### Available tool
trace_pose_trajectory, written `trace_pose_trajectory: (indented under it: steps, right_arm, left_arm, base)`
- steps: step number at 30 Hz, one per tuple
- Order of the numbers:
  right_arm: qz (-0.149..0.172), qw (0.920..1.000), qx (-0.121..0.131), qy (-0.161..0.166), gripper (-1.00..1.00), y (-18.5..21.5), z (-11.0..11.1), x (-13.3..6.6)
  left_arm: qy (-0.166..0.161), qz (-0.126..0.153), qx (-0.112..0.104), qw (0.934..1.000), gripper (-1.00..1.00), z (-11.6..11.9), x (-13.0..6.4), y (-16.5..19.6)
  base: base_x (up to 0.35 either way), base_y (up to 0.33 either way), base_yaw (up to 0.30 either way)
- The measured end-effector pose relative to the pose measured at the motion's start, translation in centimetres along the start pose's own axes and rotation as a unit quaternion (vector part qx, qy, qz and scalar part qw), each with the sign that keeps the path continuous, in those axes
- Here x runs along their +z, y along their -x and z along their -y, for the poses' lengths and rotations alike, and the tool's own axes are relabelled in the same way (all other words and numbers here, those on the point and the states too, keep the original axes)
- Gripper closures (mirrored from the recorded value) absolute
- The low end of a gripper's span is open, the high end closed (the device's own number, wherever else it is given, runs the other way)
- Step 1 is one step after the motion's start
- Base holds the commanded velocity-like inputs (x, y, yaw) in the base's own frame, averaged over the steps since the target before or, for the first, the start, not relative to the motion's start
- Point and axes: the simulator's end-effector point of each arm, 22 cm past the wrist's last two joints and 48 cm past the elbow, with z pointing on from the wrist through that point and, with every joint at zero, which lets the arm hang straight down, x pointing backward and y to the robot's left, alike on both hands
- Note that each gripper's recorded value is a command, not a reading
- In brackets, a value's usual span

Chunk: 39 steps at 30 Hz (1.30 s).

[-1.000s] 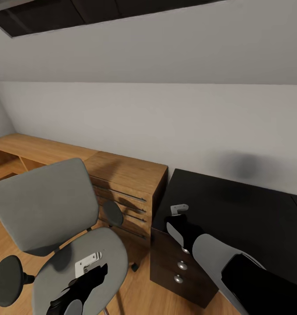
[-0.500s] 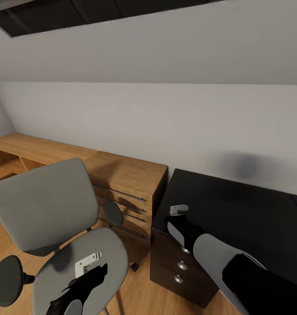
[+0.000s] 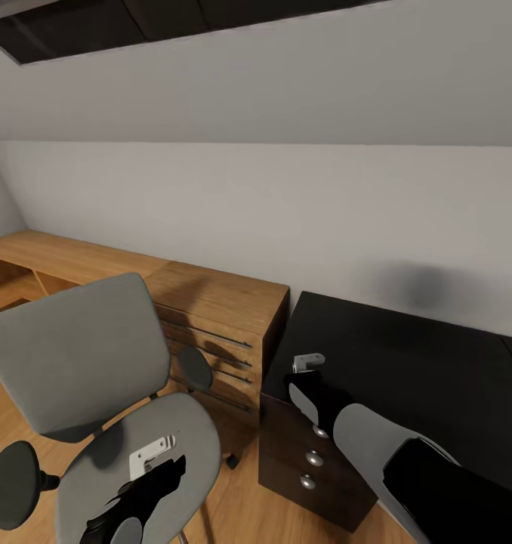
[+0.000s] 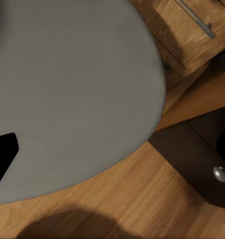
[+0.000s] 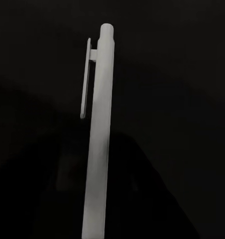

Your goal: In the bedroom, organize the workspace by keeping the computer under the desk, ensuring the monitor is on the desk, placing the keyboard on the desk next to the monitor, placing the mouse on the desk next to the keyboard, moving the folder from the swivel chair onto the desk next to the mouse, stacking the notebook on top of the folder with the pen on top of the notebook, and positioning the swivel chair next to the desk.

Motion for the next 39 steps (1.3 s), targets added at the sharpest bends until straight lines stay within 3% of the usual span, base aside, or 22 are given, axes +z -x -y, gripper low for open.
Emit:
trace_pose_trajectory:
  steps: [8,14,39]
  right_arm:
    - [-0.001,1.0000,0.004,0.001,1.00,0.0,0.0,0.0]
    - [-0.013,0.9996,0.024,0.010,1.00,-0.4,-0.5,-0.1]
    - [-0.030,0.9992,0.018,0.022,1.00,-0.3,-1.4,-0.6]
  left_arm:
    - [0.000,0.000,0.000,1.0000,-1.00,0.0,0.0,0.0]
    - [0.000,0.000,-0.001,1.0000,-1.00,0.0,0.0,0.0]
    - [0.000,-0.001,0.000,1.0000,-1.00,0.0,0.0,-0.1]
  base:
    - [0.000,0.000,0.000]
    - [0.000,0.000,0.000]
    - [0.000,0.000,0.000]
